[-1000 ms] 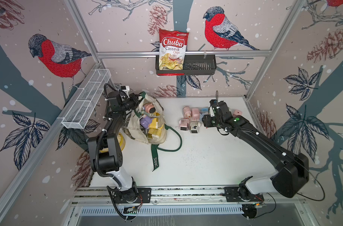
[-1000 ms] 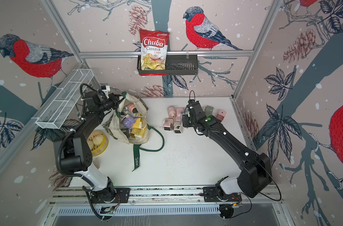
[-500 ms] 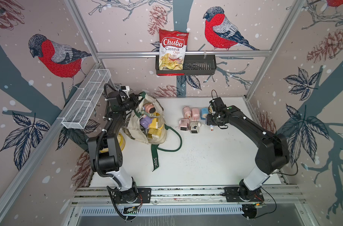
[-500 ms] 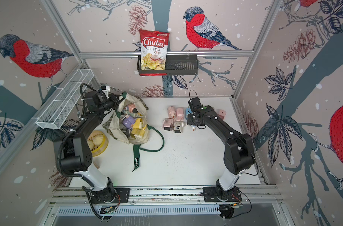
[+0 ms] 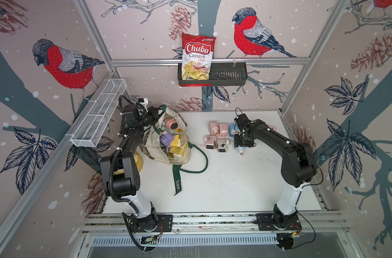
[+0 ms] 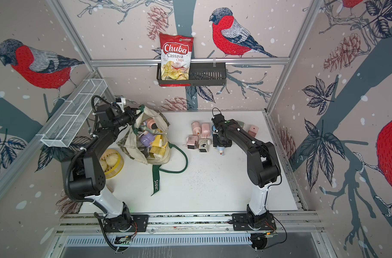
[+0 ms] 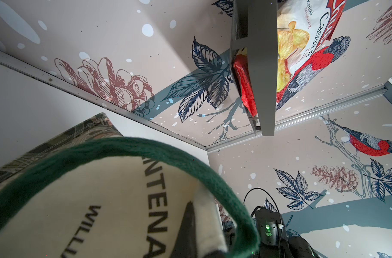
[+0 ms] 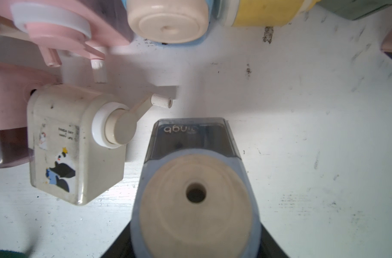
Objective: Take out the pencil sharpeners from the tote bags
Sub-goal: Place the pencil sharpener at the center of the board.
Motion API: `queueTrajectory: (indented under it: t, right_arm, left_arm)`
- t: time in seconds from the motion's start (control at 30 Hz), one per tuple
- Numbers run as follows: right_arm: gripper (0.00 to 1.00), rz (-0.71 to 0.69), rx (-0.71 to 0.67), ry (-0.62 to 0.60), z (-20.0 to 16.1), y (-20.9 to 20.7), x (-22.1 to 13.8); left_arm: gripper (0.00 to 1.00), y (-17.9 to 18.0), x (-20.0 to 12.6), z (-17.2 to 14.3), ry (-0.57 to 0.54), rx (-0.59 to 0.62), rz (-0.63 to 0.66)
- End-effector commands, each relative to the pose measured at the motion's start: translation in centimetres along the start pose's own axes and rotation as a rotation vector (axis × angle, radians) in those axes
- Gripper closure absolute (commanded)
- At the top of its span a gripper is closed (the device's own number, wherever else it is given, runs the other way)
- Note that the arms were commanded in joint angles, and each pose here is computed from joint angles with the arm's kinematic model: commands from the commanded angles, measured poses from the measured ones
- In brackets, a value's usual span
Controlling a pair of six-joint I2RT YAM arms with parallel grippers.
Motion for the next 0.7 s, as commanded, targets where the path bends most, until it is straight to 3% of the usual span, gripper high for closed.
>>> queueTrajectory:
  t: [0.0,0.4,0.67]
  right_arm:
    - [0.67,0.014,-0.026,0.029,-0.1,0.6,0.4]
    - [0.63,0.016,-0.043,0.091,-0.4,1.2,2.7]
    - [0.47,0.007,-0.035,0.091,0.0,1.2,3.5]
  left_arm:
    - [1.00,-3.2,-0.4,0.5,-0.008,0.128,-0.093]
    - [1.00,-3.2,-0.4,0.6,-0.009,0.130,-0.091]
    - [1.00,-3.0,-0.4,0.6,-0.010,0.127,-0.089]
Point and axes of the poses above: each gripper's point midway between its finger pads, its own x axis out along the fingers, its own y axis along the line the jaws close on, z = x × y, the point moved 1 cm from there along -x, back along the fingers, and after that the axes turned 10 degrees about -x, right-handed, at the moved point
